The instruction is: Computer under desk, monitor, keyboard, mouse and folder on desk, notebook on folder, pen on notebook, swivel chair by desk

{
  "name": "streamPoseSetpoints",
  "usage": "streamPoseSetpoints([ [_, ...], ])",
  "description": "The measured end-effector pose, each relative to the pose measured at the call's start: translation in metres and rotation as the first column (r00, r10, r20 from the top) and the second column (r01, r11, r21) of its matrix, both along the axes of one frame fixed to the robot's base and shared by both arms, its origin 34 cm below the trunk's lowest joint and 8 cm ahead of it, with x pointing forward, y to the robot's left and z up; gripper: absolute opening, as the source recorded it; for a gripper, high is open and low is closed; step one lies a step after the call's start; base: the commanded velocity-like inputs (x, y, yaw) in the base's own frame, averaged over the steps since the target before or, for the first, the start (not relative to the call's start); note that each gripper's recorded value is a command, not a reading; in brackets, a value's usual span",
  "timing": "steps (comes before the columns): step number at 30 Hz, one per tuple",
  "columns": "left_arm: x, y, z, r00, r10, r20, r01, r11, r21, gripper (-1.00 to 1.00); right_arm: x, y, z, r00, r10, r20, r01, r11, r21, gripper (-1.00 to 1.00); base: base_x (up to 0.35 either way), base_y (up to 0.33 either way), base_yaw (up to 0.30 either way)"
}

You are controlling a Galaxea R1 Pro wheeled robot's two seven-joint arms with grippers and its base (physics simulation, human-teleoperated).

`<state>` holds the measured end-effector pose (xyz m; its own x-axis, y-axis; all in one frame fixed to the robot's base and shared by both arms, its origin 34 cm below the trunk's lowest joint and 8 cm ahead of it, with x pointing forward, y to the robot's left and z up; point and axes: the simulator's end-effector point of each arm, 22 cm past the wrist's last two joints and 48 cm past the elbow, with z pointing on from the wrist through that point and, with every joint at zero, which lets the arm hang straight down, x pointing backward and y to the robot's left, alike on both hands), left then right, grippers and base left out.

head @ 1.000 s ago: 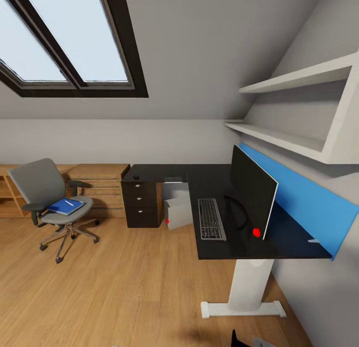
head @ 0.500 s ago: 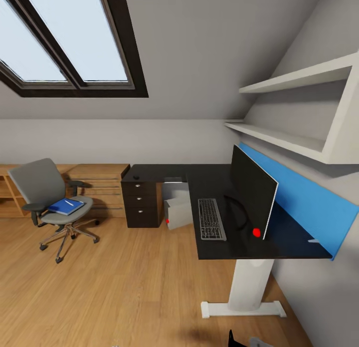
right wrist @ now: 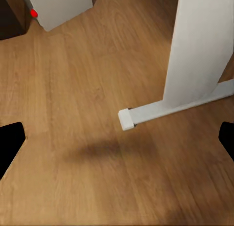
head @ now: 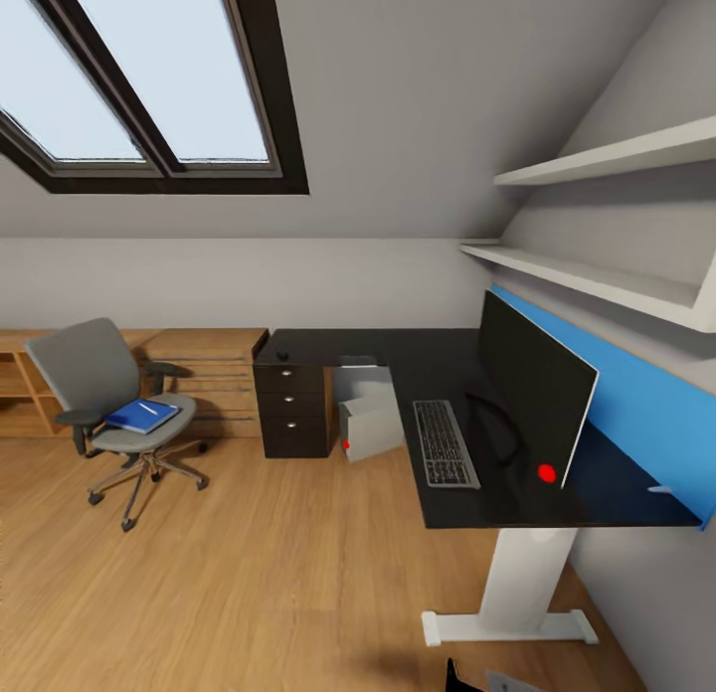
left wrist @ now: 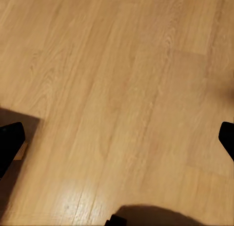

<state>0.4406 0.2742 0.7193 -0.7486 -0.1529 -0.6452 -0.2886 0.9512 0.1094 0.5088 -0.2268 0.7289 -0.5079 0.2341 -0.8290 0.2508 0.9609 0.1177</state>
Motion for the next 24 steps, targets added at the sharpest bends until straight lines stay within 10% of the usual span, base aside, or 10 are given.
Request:
streamPoseSetpoints([
  [24,-0.024,0.005,-0.021,0.998,-0.002,-0.068,0.003,1.0,0.018,1.0,0.0,0.011,0.001,1.0,0.023,0.002,-0.023,1.0,0.006,1.0,0.225,0.232,0.0],
])
